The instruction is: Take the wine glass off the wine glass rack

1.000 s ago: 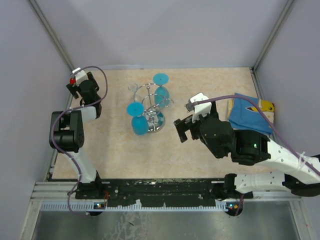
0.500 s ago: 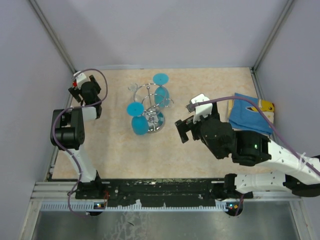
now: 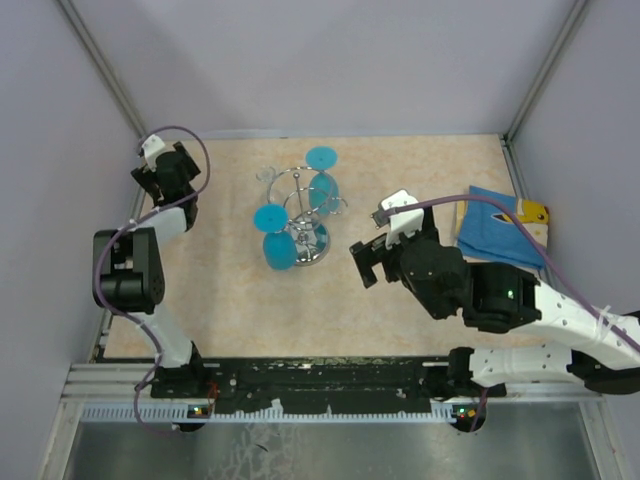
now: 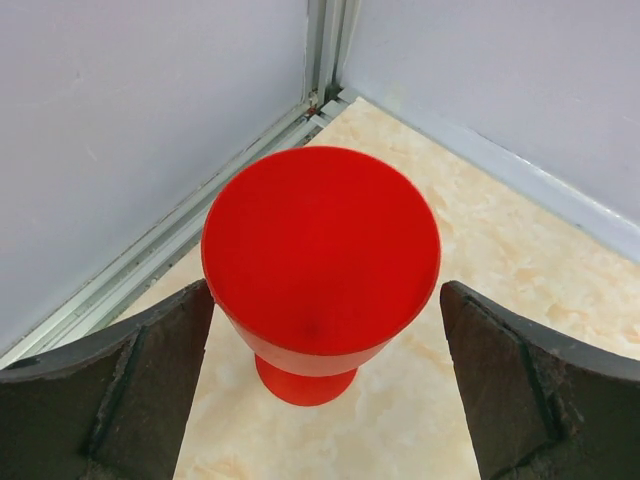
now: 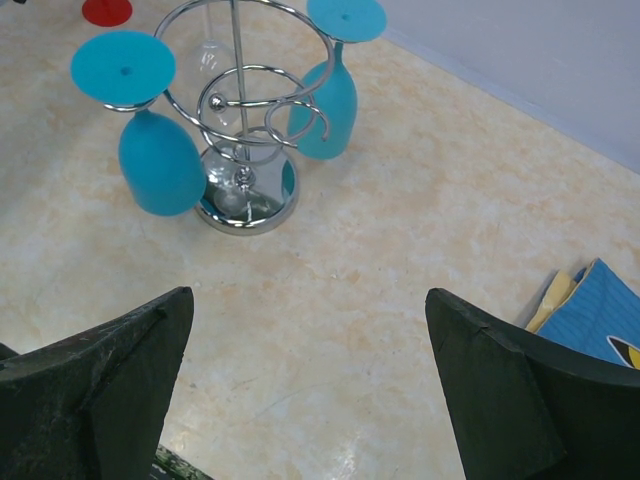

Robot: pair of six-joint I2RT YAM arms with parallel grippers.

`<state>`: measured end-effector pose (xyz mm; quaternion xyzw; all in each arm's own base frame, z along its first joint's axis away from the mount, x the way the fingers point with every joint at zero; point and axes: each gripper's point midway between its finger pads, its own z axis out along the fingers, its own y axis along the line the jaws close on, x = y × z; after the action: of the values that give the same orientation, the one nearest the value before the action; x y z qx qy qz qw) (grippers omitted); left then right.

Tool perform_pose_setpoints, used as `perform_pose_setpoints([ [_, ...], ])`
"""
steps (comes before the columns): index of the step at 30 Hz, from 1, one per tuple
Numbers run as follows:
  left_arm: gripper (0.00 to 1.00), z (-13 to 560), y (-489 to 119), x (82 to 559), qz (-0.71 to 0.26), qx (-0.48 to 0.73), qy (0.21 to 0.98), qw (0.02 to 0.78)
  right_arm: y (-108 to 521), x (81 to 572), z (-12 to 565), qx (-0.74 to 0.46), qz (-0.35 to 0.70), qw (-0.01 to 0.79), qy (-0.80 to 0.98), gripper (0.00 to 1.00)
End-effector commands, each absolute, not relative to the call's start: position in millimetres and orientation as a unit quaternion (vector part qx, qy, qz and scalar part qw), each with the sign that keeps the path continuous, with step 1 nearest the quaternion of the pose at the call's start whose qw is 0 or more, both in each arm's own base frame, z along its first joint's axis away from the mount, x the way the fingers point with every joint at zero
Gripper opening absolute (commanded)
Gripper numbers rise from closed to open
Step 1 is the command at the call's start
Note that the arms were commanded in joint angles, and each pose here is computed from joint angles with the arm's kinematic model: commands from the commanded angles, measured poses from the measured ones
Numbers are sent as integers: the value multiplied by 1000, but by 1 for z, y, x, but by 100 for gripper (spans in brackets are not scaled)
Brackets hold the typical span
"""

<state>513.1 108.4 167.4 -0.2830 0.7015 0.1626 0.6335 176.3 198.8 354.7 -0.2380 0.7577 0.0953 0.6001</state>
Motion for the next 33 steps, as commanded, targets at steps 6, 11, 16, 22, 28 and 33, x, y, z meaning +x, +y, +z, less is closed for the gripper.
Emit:
perform_pose_setpoints([
  [6, 100, 187, 100, 487, 128, -320, 722, 600, 208, 182, 366, -215, 116, 616, 749, 99],
  [11, 100, 203, 100, 452, 126, -351, 722, 583, 228, 194, 352, -213, 173, 577, 769, 98],
  [16, 100, 232, 96, 417, 109, -363, 717, 585, 233, 216, 344, -169, 195, 555, 791, 97],
  [22, 100, 267, 73, 384, 38, -371, 724, 580, 212, 262, 358, -93, 272, 535, 794, 92],
  [28, 96, 306, 33, 368, -71, -327, 738, 586, 216, 306, 365, -73, 357, 502, 784, 68],
  [33, 93, 334, 3, 360, -139, -268, 747, 593, 235, 346, 355, -77, 398, 467, 786, 48],
])
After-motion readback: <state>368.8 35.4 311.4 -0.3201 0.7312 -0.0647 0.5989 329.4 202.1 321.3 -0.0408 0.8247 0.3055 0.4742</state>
